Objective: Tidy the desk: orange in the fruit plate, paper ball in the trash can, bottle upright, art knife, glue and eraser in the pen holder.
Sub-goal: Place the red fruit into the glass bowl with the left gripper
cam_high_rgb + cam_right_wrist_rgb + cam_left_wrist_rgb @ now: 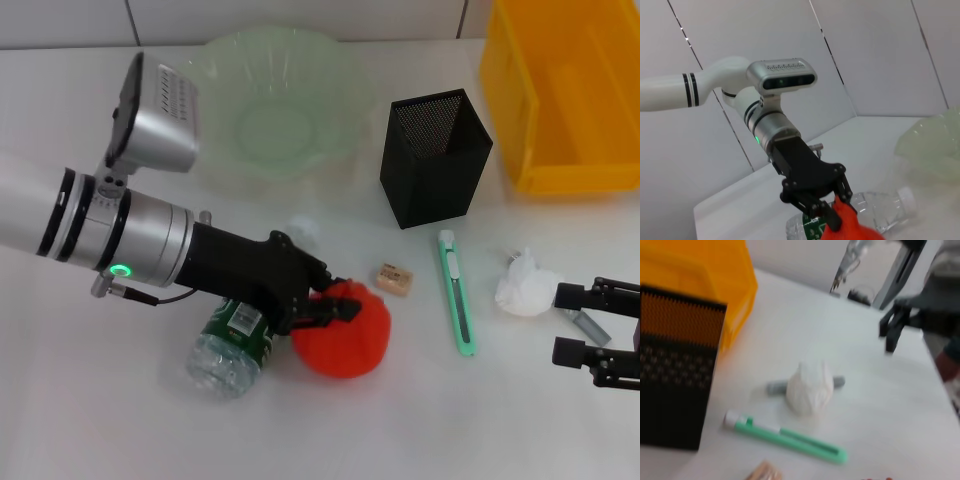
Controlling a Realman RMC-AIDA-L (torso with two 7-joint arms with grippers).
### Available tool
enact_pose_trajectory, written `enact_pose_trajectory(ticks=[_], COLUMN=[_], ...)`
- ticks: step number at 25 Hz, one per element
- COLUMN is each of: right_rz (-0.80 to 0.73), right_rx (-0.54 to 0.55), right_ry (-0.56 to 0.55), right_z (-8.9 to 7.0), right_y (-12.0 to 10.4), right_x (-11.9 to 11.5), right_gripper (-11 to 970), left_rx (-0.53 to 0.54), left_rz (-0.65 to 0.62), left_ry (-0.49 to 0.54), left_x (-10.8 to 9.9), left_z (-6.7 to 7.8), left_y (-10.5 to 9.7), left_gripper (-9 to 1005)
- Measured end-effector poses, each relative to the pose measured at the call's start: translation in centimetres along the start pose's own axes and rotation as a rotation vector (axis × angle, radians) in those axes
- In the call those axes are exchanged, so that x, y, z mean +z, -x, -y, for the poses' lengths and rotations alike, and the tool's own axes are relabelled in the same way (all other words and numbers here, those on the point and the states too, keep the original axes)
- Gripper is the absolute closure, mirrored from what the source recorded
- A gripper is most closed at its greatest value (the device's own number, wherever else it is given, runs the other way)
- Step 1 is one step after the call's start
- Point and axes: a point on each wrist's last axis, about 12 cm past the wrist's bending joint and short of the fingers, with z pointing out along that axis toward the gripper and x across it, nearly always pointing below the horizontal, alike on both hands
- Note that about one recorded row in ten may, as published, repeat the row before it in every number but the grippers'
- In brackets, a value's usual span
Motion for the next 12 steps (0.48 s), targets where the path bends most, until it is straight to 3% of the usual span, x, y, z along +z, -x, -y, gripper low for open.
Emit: enact_pose_trajectory(ticks=[6, 8, 9, 10, 12], right_rz=[0.0, 0.0, 0.002, 0.002, 0.003], right_rx=[0.0, -0.001, -0.002, -0.002, -0.001], right_ry=[-0.006, -0.007, -0.006, -0.006, -0.005], right_z=[0.0, 0.0, 0.0, 0.0, 0.0], right_y=[-0.1, -0.1, -0.1, -0.1, -0.2], right_x=[0.0, 0.0, 0.0, 0.0, 0.1], right_gripper=[274, 275, 276, 277, 278], left_rx=[0.026, 0.023, 0.022, 0.022, 0.015], left_rz=[0.17, 0.24, 0.317, 0.317, 0.386], left_ry=[0.009, 0.067, 0.149, 0.149, 0.248], left_x=[-2.6, -4.2, -6.2, -6.2, -7.9], left_z=[0.1, -0.5, -1.4, -1.4, -2.5], left_y=[1.6, 2.1, 2.8, 2.8, 3.4], left_gripper=[806, 836, 858, 864, 875])
